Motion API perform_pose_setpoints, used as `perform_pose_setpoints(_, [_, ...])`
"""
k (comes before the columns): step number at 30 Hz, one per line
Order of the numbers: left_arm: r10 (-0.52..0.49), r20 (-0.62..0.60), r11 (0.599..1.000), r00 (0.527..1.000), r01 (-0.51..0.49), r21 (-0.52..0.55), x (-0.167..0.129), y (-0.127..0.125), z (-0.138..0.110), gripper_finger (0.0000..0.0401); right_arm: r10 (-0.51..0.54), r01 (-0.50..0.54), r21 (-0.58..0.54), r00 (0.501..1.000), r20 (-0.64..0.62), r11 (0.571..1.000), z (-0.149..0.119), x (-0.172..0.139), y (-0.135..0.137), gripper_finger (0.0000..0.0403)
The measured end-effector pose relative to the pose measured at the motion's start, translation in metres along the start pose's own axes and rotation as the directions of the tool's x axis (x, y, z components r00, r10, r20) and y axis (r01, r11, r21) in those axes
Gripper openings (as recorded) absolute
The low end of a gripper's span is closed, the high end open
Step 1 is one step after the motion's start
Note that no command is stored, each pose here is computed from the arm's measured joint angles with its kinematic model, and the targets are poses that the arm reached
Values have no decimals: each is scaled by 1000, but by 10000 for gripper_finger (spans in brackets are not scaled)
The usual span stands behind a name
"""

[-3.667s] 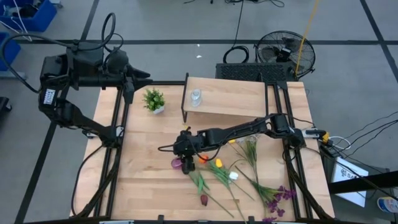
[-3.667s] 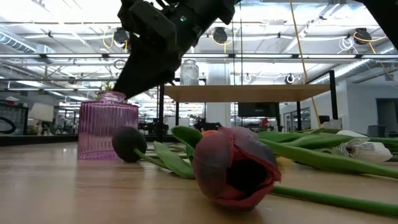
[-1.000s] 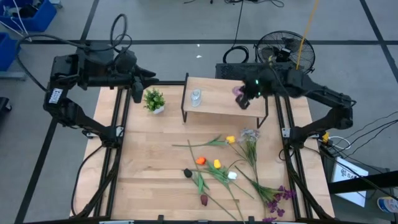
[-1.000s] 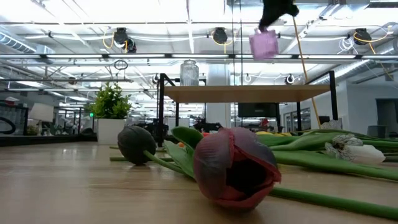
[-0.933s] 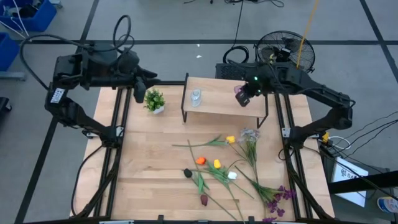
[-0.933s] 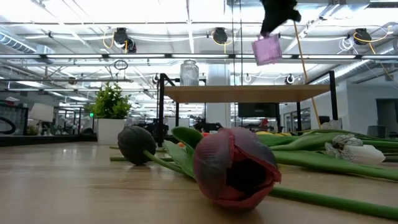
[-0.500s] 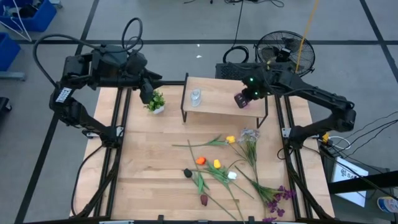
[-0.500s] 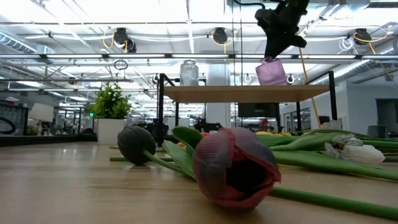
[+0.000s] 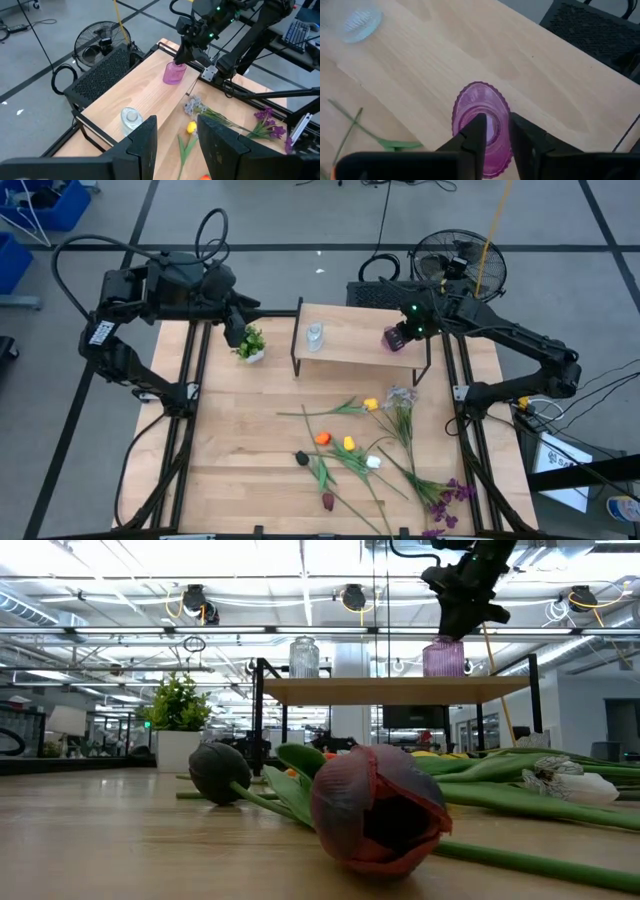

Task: Pick and place flowers into a vace then onto a shelf
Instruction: Put the purple vase on the shelf, then put the orange tulip into the purple vase

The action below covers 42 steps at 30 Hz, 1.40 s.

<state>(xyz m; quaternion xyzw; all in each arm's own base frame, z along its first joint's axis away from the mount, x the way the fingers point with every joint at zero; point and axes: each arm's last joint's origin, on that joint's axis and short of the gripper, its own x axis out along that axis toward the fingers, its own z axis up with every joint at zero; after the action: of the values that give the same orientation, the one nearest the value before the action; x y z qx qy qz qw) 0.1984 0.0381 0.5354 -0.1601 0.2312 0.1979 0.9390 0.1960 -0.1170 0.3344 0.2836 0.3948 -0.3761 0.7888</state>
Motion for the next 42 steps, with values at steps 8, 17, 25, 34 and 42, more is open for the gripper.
perform_pose_setpoints(8, [0,-2,1000,1000,0,0,0,0,0,145,100,-97,-32,988,115,995,2,-19,0,115])
perform_pose_setpoints(17, [-178,-116,984,977,180,6,0,-6,-7,145,445,-424,-134,848,287,896,-14,-85,-1,116])
perform_pose_setpoints(25, [-193,-431,967,882,245,69,47,-55,-50,145,676,-633,-242,712,189,735,-48,-121,14,116])
perform_pose_setpoints(34, [-66,-629,983,774,158,90,136,-106,-135,145,740,-745,-188,663,-111,640,-91,-86,39,116])
perform_pose_setpoints(42, [-181,-675,968,715,250,5,218,-130,-199,145,817,-832,-34,550,-171,553,-141,-6,60,116])
